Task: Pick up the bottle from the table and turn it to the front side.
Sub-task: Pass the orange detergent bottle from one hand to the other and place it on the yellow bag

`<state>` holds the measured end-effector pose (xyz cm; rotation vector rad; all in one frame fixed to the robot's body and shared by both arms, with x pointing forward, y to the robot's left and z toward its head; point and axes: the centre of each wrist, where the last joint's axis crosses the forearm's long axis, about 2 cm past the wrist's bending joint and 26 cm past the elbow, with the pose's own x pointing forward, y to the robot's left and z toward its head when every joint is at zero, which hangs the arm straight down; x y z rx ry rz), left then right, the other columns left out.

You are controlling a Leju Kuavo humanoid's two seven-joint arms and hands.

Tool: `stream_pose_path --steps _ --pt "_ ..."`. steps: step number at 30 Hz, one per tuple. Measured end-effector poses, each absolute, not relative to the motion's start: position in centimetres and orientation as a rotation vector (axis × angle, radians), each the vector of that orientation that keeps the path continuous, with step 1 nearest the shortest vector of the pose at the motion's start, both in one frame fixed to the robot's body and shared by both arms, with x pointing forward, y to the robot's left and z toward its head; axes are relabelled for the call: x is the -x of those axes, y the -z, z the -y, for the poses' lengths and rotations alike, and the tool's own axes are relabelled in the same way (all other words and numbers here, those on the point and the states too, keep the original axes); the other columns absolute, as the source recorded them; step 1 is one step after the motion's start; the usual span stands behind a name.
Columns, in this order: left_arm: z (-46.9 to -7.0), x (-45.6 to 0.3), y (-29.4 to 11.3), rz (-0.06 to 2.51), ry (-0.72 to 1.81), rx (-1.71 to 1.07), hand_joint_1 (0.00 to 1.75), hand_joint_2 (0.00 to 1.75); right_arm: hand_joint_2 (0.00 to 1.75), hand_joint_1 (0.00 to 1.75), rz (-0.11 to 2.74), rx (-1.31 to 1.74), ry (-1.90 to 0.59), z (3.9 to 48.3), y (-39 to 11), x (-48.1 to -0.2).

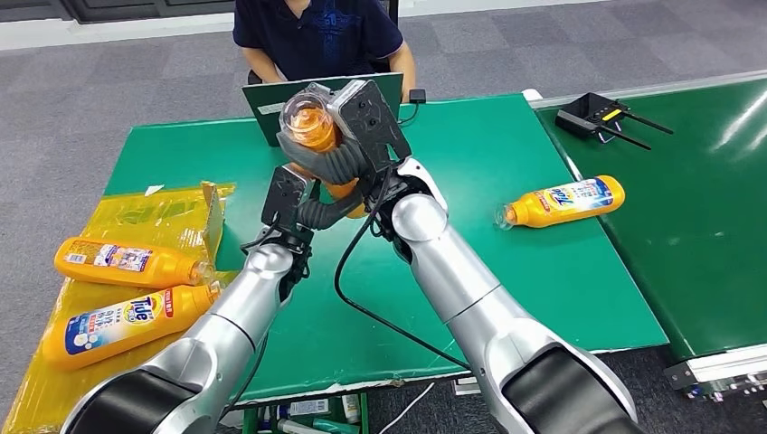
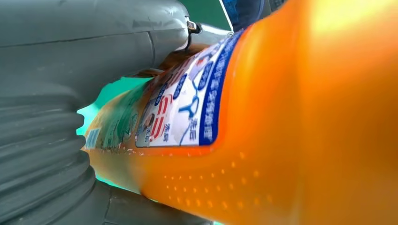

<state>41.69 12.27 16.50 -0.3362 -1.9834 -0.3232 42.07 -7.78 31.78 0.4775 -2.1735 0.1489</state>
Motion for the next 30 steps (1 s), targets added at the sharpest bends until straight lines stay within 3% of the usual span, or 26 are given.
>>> stream_pose_path --steps 18,30 --pt "-12.7 -41.6 -16.0 1.987 0.344 0.273 1.75 1.75 1.75 0.0 2.209 -0.449 -0.174 7.9 -31.6 -41.9" --pt "-17.0 -42.5 -15.3 2.006 0.442 0.013 1.75 1.75 1.75 0.0 2.238 -0.409 -0.217 9.4 -29.5 -40.5"
